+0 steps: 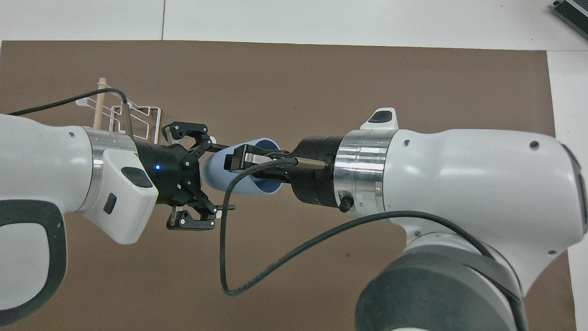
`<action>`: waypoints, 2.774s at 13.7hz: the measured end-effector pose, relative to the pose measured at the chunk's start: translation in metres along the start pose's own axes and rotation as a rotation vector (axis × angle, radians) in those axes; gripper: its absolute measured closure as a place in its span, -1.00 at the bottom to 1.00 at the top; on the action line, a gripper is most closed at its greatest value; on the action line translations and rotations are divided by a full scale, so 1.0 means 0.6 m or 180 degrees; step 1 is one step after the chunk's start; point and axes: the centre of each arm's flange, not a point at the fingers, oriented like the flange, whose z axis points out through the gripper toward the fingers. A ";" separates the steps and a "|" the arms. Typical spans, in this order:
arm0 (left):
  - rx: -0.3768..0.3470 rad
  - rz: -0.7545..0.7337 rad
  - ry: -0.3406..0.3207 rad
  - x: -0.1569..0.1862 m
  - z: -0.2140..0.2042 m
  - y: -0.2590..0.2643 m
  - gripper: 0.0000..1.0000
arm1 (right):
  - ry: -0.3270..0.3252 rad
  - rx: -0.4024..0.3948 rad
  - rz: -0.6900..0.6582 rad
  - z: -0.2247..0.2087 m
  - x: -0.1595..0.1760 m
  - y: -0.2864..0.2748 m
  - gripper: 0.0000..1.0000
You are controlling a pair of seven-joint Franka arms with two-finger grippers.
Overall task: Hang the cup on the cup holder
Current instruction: 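Close the left gripper on the cup bottom held by the right gripper, then open the right gripper and pull it back from the cup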
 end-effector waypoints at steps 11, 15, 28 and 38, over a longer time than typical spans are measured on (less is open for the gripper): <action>0.0067 -0.0114 0.0036 0.015 -0.011 0.001 -0.51 | -0.0056 -0.0022 0.0035 0.002 -0.003 0.002 0.88; 0.0053 -0.0149 0.0031 0.016 -0.010 0.003 -0.51 | -0.0070 -0.0029 0.0042 0.001 -0.003 0.003 0.88; -0.0026 -0.0233 -0.0009 0.025 0.000 0.014 -0.51 | 0.0038 0.0003 0.0007 -0.006 0.006 0.003 -1.00; 0.0156 -0.0291 -0.1198 -0.057 -0.014 -0.003 -0.51 | 0.0209 -0.0937 -0.1762 -0.019 0.031 0.035 -1.00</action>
